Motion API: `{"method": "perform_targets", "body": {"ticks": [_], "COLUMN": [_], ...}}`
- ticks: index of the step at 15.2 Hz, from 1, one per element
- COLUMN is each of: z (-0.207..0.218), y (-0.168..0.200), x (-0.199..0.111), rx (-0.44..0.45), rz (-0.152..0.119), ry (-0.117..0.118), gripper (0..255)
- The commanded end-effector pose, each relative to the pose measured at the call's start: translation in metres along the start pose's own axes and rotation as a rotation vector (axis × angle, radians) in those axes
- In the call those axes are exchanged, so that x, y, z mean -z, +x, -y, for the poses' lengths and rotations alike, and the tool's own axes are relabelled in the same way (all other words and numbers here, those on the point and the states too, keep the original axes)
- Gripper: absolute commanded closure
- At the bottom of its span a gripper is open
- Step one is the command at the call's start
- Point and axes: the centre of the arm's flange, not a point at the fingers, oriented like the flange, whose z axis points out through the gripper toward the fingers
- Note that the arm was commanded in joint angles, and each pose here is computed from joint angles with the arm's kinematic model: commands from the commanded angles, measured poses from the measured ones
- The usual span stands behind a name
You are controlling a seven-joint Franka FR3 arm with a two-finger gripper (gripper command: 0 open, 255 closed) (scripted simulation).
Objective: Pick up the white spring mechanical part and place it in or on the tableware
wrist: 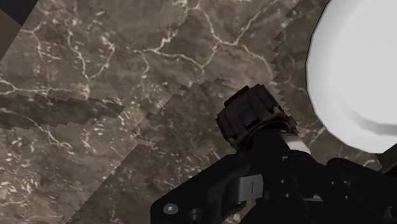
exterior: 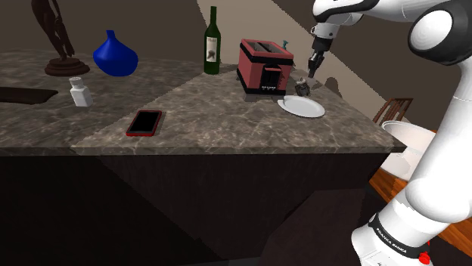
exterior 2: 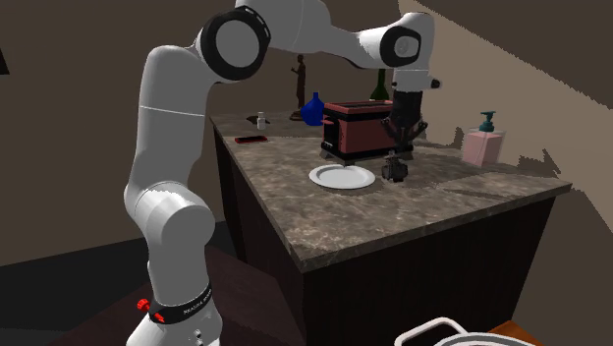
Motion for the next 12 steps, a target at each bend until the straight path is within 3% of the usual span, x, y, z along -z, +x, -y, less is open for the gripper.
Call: {"method": "perform_targets", "body": {"ticks": [1,2,3,4,8,9,12], "z": [0.0,0.004,0.001,0.001,0.057,0.063,0.059], "y": [0.0,-0.006,-0.003,-0.003,0.073,0.08,0.077], "x": [0.0,-0.013,-0.006,-0.006,-0.034,-0.038,-0.053], "rx": [0.0,0.333,0.054,0.054,0.159,0.17,0.17], "rz": [0.0,-0.027,-0.01,-0.01,0.234,0.258,0.258], "ry": [0.0,-0.017,-0.003,-0.003,-0.187,-0.205,-0.205], "gripper": [0,0,0,0,0,0,0]}}
